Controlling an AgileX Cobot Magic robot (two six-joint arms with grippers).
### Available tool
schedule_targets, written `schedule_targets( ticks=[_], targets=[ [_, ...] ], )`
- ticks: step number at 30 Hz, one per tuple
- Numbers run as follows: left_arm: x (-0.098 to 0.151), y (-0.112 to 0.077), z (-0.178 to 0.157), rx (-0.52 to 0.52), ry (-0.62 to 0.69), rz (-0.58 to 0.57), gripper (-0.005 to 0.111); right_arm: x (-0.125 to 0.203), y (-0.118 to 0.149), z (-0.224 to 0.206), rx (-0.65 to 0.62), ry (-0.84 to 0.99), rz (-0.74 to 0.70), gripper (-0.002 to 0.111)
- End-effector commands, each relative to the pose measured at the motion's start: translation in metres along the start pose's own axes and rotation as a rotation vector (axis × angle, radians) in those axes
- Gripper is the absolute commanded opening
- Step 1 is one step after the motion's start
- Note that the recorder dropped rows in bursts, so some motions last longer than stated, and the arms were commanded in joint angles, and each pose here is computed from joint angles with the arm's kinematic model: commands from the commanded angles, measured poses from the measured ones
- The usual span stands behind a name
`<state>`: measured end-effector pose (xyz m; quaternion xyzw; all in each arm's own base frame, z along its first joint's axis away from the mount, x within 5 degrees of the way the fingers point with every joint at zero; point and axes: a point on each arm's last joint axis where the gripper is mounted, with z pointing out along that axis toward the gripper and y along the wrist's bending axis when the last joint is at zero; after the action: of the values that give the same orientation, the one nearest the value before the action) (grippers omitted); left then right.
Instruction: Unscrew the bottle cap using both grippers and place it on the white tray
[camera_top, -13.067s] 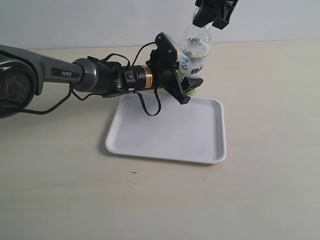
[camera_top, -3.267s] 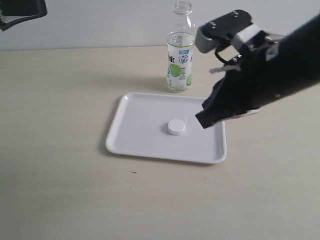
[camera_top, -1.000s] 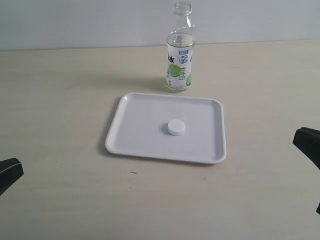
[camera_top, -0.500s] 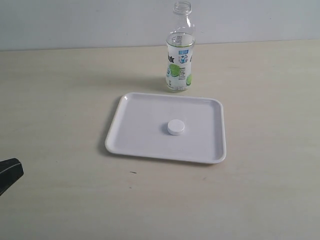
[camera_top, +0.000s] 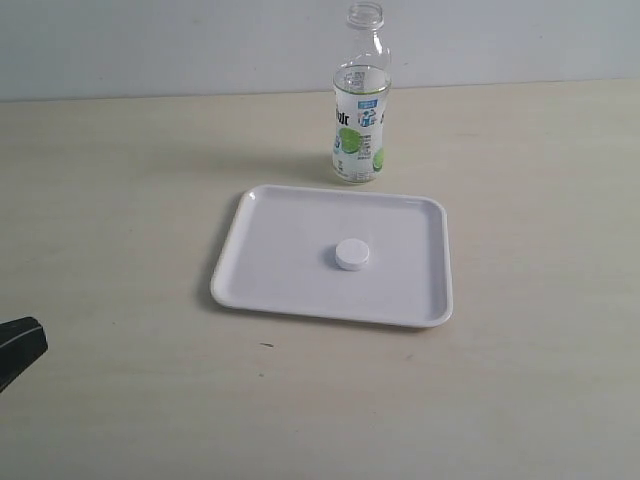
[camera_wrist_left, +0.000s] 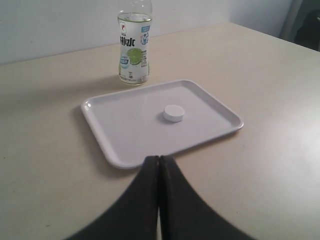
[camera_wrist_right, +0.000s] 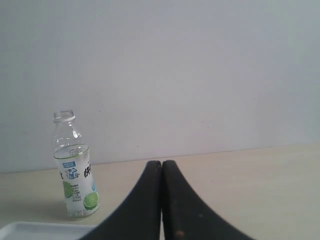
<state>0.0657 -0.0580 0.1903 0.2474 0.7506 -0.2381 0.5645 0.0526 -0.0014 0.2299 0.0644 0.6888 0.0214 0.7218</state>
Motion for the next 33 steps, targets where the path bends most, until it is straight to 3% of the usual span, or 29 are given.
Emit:
schedule_targets(
  ticks=[1,7,13,28,29,30,33],
  targets=[
    [0.0,0.0,0.0,0.0,-0.007,-0.005,0.0,0.002,-0.001,0.0,0.015,-0.001,-0.06,0.0],
    [0.0,0.0,0.0,0.0,-0.007,-0.005,0.0,0.015,-0.007,0.003,0.049,-0.06,-0.126,0.0],
    [0.0,0.0,0.0,0.0,-0.007,-0.005,0.0,0.02,-0.008,0.003,0.056,-0.005,-0.202,0.0],
    [0.0,0.0,0.0,0.0,-0.007,-0.005,0.0,0.02,-0.008,0.003,0.056,-0.003,-0.204,0.0],
    [0.001,0.0,0.0,-0.006,0.003,0.022,0.0,0.02,-0.008,0.003,0.056,-0.001,-0.204,0.0],
    [0.002,0.002,-0.002,-0.045,0.011,0.125,0.0,0.02,-0.008,0.003,0.056,0.001,-0.204,0.0],
    [0.003,-0.002,-0.006,-0.048,0.003,0.222,0.0,0.021,-0.008,0.003,0.057,0.005,-0.204,0.0]
  ],
)
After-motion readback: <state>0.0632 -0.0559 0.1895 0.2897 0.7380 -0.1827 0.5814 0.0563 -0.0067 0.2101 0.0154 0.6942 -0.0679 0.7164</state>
